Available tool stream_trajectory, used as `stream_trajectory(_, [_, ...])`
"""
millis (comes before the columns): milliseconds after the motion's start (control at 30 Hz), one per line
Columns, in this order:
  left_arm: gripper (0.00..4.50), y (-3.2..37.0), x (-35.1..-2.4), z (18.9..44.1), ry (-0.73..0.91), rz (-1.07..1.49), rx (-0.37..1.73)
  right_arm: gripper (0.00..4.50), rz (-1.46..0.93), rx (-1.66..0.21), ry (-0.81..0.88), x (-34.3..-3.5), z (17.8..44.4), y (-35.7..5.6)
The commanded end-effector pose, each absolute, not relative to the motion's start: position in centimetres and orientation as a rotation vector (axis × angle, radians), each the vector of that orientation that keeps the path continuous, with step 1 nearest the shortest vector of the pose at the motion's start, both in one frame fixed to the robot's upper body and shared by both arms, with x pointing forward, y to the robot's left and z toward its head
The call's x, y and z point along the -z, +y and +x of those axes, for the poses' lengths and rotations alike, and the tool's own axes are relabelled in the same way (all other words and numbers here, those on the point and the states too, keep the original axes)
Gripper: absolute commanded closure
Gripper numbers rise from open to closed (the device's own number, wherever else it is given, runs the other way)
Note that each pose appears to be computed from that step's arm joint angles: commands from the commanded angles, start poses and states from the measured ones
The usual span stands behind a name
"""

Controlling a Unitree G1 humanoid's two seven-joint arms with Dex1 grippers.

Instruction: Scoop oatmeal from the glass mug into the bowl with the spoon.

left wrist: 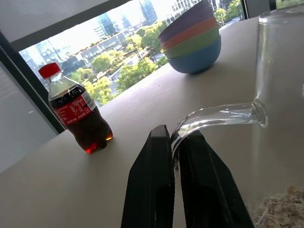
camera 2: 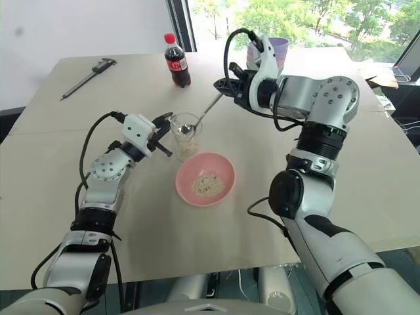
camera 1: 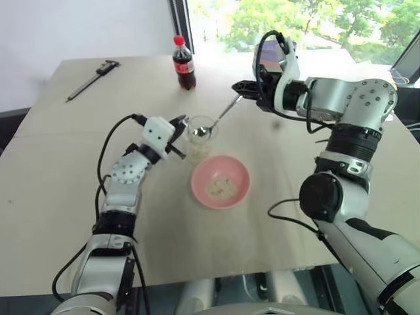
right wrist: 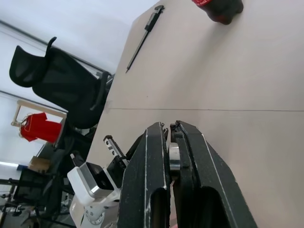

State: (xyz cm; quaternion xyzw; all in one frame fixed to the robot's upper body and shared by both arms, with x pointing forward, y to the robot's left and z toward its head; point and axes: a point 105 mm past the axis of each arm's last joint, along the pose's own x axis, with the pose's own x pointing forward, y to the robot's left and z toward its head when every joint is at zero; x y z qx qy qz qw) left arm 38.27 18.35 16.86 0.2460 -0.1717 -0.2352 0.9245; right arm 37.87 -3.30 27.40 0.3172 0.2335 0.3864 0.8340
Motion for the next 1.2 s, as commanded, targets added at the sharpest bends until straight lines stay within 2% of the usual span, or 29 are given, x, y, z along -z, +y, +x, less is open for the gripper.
stream_trajectory(33, [4.41, 19.3, -15.7, 38.2, -0.302, 0.524, 0.466, 4.5, 0.719, -0.829, 0.455, -29.2, 37.7, -3.4])
stream_trajectory(567, [4.41, 19.9, -15.0, 38.3, -0.279, 0.513, 0.448, 4.5, 0.861, -0.747, 0.46, -29.0, 38.6, -5.3])
stream_trajectory(1200, [4.41, 20.6, -14.4, 38.3, -0.263, 0.509, 0.433, 4.5, 1.003, -0.852, 0.407, -30.2, 37.9, -6.2])
